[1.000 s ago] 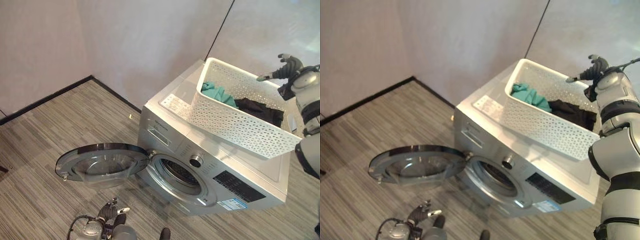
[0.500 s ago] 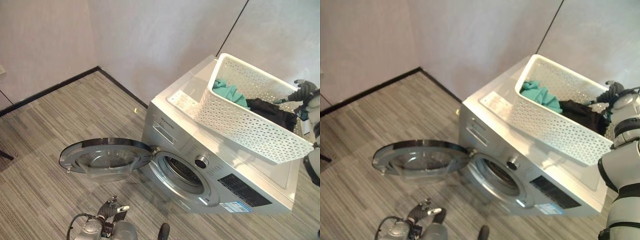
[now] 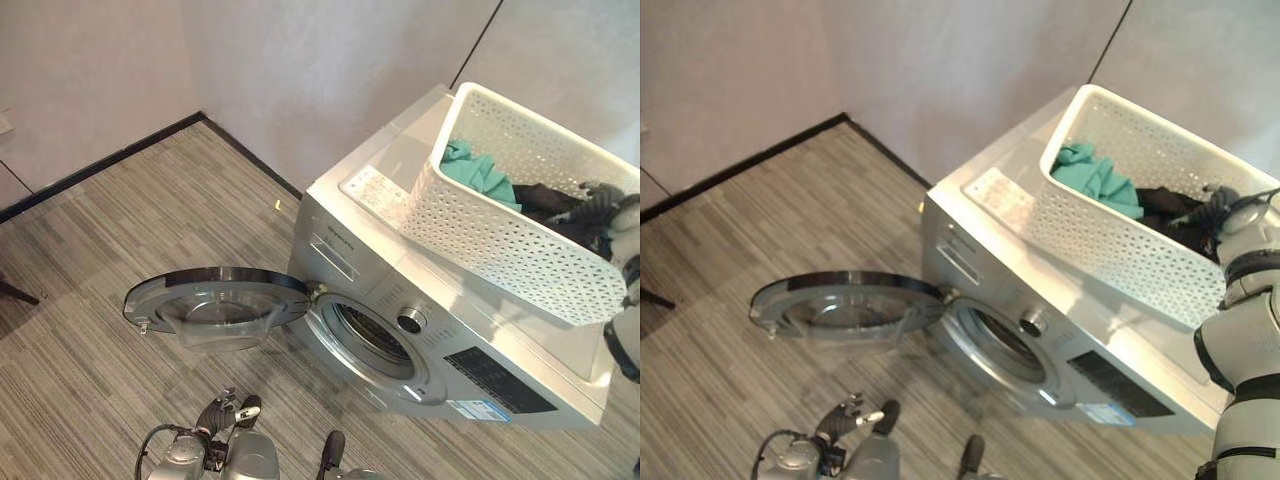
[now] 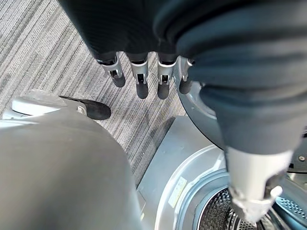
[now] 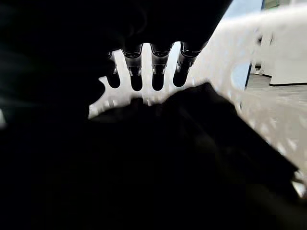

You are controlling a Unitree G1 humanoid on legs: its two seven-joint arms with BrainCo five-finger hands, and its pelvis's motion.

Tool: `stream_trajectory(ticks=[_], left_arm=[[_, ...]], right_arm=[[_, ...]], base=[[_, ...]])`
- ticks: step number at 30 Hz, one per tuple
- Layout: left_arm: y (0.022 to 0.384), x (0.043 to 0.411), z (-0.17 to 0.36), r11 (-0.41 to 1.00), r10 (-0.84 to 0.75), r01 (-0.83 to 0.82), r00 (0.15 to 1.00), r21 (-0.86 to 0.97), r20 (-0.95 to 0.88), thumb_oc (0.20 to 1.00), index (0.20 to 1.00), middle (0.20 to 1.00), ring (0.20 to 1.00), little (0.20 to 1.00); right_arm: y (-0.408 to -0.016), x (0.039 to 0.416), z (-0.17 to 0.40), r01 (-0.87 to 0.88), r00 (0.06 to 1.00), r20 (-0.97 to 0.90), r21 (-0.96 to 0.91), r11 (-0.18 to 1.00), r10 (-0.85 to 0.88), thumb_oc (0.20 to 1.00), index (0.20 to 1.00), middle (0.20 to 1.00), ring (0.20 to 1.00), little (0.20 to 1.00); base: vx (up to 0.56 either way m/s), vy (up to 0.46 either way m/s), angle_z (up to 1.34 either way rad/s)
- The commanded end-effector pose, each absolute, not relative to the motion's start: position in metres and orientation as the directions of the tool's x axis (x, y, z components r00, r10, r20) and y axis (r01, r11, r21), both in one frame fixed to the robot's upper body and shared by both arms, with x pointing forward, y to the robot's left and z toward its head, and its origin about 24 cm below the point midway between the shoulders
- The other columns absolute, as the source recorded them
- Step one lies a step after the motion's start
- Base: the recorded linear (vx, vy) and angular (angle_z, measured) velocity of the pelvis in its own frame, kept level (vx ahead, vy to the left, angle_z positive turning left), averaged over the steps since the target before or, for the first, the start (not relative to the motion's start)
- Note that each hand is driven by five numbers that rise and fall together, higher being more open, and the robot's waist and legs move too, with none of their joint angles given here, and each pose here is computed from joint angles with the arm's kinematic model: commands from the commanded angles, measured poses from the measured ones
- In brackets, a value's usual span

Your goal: Grab the laundry basket,head to the washer,open it,put in the laundry and shut it.

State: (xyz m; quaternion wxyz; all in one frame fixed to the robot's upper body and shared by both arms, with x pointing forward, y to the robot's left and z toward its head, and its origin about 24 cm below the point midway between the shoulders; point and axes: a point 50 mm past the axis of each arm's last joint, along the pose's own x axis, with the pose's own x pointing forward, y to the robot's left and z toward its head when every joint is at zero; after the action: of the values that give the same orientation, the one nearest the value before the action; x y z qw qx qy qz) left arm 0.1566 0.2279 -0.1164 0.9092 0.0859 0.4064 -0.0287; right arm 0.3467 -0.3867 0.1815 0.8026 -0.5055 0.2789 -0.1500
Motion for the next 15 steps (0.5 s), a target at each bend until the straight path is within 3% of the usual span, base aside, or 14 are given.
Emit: stream_trajectory(ticks=[1, 12, 13, 14, 15], left_arm=[[0.211, 0.174, -0.107, 0.978, -0.069, 0.187, 0.713, 0.094, -0.698, 1.0, 1.0, 1.0, 1.0, 1.0], [0.212, 0.167, -0.112, 0.982, -0.069, 0.174, 0.692, 0.074, -0.718, 1.0, 1.0, 1.0, 1.0, 1.0], [0.212, 0.168, -0.112, 0.98, -0.073, 0.183, 0.69, 0.075, -0.72, 1.0, 1.0, 1.0, 1.0, 1.0], [0.212, 0.168, -0.112, 0.979, -0.073, 0.186, 0.689, 0.08, -0.721, 1.0, 1.0, 1.0, 1.0, 1.0], [0.211, 0.169, -0.112, 0.979, -0.075, 0.189, 0.69, 0.079, -0.72, 1.0, 1.0, 1.0, 1.0, 1.0]], right_arm=[[-0.412, 0.331, 0.215, -0.007, 0.767, -0.222, -0.941, 0.338, -0.602, 1.0, 1.0, 1.0, 1.0, 1.0], [-0.43, 0.31, 0.187, -0.098, 0.705, -0.33, -0.922, 0.374, -0.628, 1.0, 1.0, 1.0, 1.0, 1.0], [-0.427, 0.311, 0.181, -0.114, 0.707, -0.362, -0.906, 0.407, -0.608, 0.438, 0.438, 0.438, 0.438, 0.438], [-0.424, 0.313, 0.18, -0.114, 0.714, -0.365, -0.902, 0.416, -0.597, 0.2, 0.2, 0.2, 0.2, 0.2], [-0.42, 0.317, 0.179, -0.101, 0.73, -0.361, -0.897, 0.43, -0.581, 0.2, 0.2, 0.2, 0.2, 0.2]], base=[[-0.03, -0.012, 0.08], [-0.01, -0.01, 0.05], [0.0, 0.0, 0.0], [0.0, 0.0, 0.0], [0.0, 0.0, 0.0]])
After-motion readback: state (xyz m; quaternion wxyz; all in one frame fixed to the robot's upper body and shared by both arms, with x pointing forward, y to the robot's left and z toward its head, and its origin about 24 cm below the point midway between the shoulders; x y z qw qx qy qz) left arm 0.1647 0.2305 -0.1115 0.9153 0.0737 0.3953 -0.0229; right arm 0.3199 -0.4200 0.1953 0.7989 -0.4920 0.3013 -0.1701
